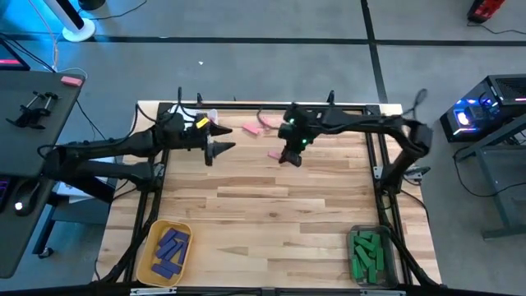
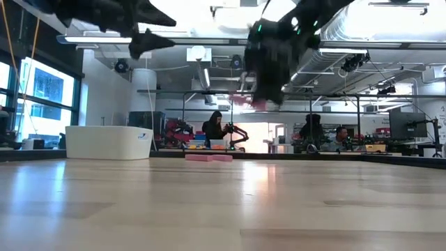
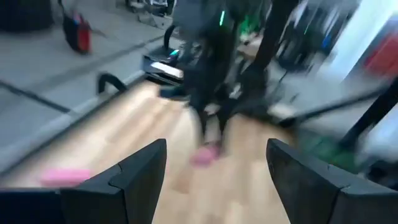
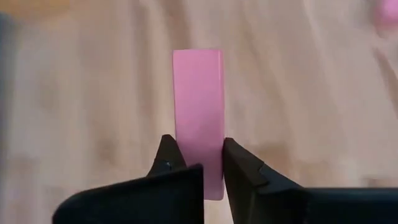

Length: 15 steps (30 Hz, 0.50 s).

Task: Sort blocks
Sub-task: Put the pink block into the white bin

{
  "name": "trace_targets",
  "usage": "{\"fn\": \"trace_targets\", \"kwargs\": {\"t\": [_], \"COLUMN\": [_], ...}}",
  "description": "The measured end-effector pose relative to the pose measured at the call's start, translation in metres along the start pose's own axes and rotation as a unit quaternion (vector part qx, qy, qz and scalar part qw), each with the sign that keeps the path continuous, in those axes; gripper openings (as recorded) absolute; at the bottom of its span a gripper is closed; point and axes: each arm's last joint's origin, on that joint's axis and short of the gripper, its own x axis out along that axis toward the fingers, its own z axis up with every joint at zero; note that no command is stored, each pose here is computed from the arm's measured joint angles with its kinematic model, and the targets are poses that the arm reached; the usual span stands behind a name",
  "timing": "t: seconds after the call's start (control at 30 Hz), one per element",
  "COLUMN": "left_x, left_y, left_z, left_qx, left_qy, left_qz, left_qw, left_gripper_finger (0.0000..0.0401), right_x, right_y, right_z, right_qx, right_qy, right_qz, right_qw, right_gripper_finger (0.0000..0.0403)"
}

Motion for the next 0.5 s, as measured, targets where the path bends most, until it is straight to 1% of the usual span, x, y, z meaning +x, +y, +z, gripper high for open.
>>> {"fn": "trace_targets", "kwargs": {"t": [0.07, 0.1, 0.17, 0.23, 0.33, 0.43, 0.5], "left_x": [0.005, 0.008, 0.017, 0.028, 0.047, 0.064, 0.075], "left_y": [-0.008, -0.012, -0.021, -0.031, -0.046, -0.057, -0.063], "left_z": [0.005, 0.007, 0.011, 0.015, 0.013, 0.004, -0.003], "left_qx": [0.092, 0.141, 0.235, 0.32, 0.425, 0.501, 0.535], "left_qy": [0.006, 0.006, 0.011, 0.011, 0.023, 0.039, 0.049], "left_qz": [0.012, 0.012, 0.0, -0.019, -0.05, -0.078, -0.094], "left_qw": [0.996, 0.99, 0.972, 0.947, 0.903, 0.861, 0.838], "left_gripper_finger": [0.0264, 0.0264, 0.0264, 0.0264, 0.0264, 0.0264, 0.0264], "right_x": [-0.017, -0.025, -0.035, -0.037, -0.035, -0.031, -0.028], "right_y": [0.012, 0.018, 0.026, 0.032, 0.04, 0.048, 0.054], "right_z": [0.005, 0.008, 0.01, 0.011, 0.013, 0.013, 0.013], "right_qx": [0.014, 0.02, 0.039, 0.058, 0.069, 0.074, 0.076], "right_qy": [-0.038, -0.055, -0.074, -0.079, -0.078, -0.07, -0.064], "right_qz": [0.039, 0.054, 0.075, 0.084, 0.12, 0.137, 0.142], "right_qw": [0.998, 0.997, 0.994, 0.992, 0.987, 0.985, 0.985], "right_gripper_finger": [0.0005, 0.0004, 0.0004, 0.0004, 0.0003, 0.0002, 0.0002]}}
